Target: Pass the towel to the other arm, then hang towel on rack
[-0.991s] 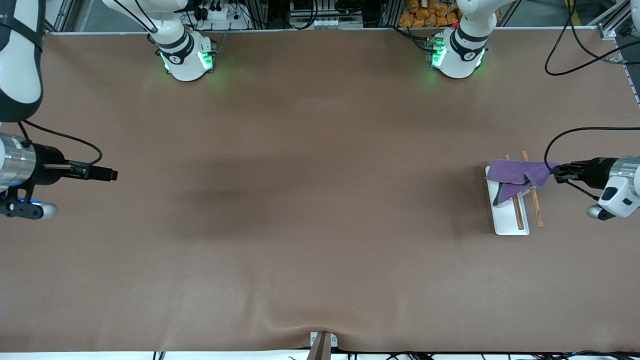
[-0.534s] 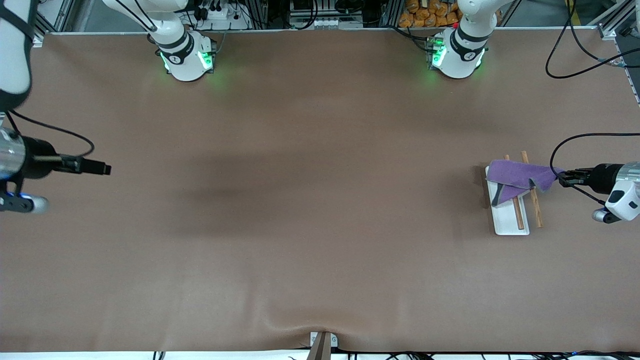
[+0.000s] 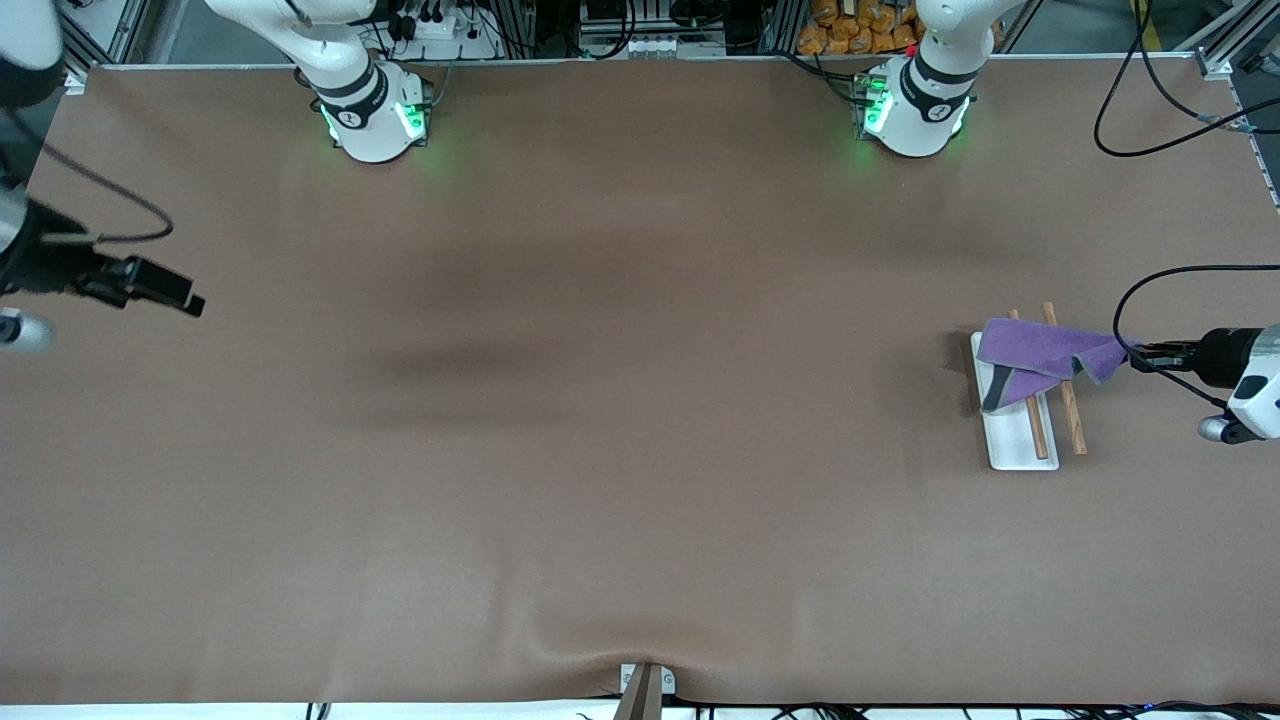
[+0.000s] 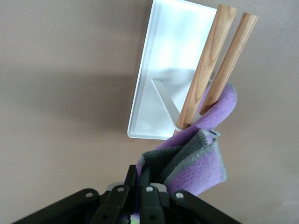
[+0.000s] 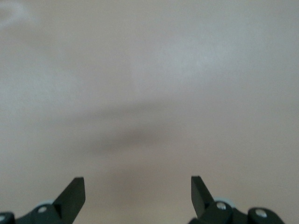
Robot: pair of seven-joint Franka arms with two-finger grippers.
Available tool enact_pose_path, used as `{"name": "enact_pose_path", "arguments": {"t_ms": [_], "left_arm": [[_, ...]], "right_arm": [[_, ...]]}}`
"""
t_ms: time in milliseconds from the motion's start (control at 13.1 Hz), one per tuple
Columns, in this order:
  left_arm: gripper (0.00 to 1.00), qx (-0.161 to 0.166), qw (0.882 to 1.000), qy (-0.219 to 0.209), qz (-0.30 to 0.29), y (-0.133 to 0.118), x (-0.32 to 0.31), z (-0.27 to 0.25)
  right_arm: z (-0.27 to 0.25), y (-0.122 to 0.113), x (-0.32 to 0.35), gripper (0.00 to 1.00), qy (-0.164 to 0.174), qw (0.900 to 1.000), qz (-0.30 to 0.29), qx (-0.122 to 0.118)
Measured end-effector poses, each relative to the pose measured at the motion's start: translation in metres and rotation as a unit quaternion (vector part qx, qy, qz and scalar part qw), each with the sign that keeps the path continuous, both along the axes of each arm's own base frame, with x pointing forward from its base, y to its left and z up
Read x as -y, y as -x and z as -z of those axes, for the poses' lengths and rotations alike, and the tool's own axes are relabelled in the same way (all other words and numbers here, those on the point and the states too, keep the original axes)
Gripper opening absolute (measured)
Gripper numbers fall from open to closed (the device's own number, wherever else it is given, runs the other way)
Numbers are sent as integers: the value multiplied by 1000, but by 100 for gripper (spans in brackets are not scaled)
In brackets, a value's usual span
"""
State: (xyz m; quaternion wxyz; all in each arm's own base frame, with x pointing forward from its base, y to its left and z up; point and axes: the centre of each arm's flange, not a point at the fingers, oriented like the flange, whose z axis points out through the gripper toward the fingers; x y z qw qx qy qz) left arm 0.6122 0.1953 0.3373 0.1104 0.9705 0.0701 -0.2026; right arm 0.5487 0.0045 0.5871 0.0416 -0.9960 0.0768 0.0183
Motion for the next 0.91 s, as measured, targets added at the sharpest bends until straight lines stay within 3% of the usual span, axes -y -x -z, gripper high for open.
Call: {"name": "enact_pose_path", "arguments": {"t_ms": [229,457,686,915], "left_arm": [[37,8,1000,9,12,2,-11,6],[71,18,999,14,24,0,-15,6],[100,33,999,18,39,-2,-19,2],[100,43,998,22,47,0,-32,3]], "right_arm": [[-5,35,0,100,14,1000,-1,28],[-25,31,6,100,20,998,5,56],[-41,9,39,100,26,996,32,76],[-47,-15,52,100,27,996,38,76]]}}
